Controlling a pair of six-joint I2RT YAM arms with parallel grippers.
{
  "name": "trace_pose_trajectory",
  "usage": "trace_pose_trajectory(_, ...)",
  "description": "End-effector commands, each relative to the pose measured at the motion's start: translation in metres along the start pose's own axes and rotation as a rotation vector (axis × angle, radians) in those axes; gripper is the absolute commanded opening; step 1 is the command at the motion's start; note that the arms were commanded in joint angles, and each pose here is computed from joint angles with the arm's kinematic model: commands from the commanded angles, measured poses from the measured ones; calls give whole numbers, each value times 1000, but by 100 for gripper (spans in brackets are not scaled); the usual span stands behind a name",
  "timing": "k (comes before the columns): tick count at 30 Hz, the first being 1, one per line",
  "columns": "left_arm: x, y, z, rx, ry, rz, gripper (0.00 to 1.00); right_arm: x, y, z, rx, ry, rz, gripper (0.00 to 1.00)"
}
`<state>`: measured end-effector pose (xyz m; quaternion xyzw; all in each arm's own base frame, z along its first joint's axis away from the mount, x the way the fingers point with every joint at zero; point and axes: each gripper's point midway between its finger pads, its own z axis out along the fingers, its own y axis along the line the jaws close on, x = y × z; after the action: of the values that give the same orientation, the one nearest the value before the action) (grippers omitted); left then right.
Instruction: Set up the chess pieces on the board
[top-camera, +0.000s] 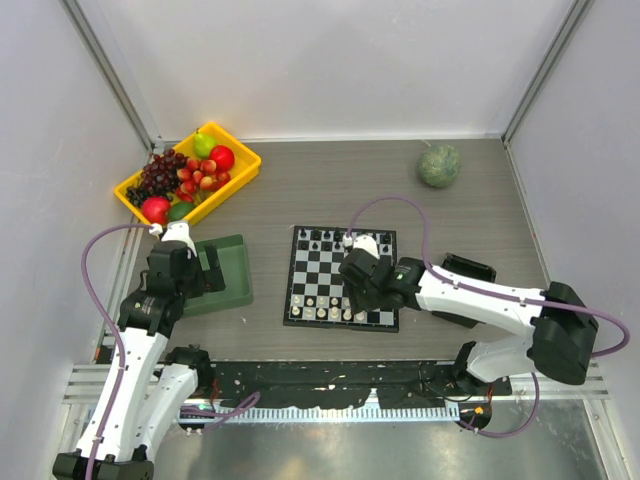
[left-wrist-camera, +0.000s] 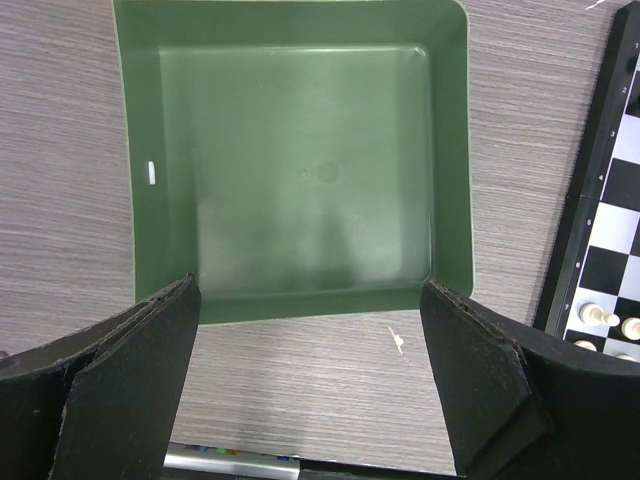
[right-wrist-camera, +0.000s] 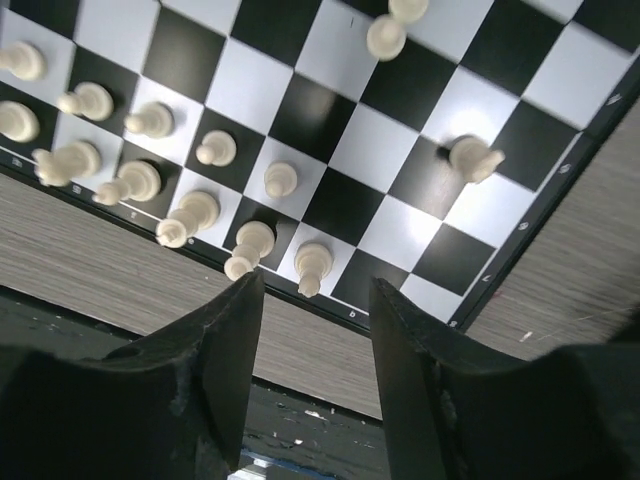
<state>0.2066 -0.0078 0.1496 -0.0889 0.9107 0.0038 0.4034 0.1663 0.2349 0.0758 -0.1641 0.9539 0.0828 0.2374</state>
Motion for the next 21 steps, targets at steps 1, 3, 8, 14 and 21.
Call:
trace_pose_trajectory(1, -17, -1, -8, 4, -46, -3, 99, -50, -10, -39, 44, -186, 16, 57)
trace_pose_trajectory(3, -16, -1, -8, 4, -43, -3, 99, -62, -20, -46, 84, -228, 33, 67)
trace_pose_trajectory(8, -17, -1, -9, 6, -46, -3, 99, -77, -46, -44, 145, -246, 86, 71)
trace_pose_trajectory(14, -16, -1, -8, 2, -42, -4, 99, -77, -66, -19, 102, -181, 180, 66)
trace_pose_trajectory(21, -16, 0, -8, 0, -41, -4, 99, -78, -48, 2, 26, -121, 159, 54)
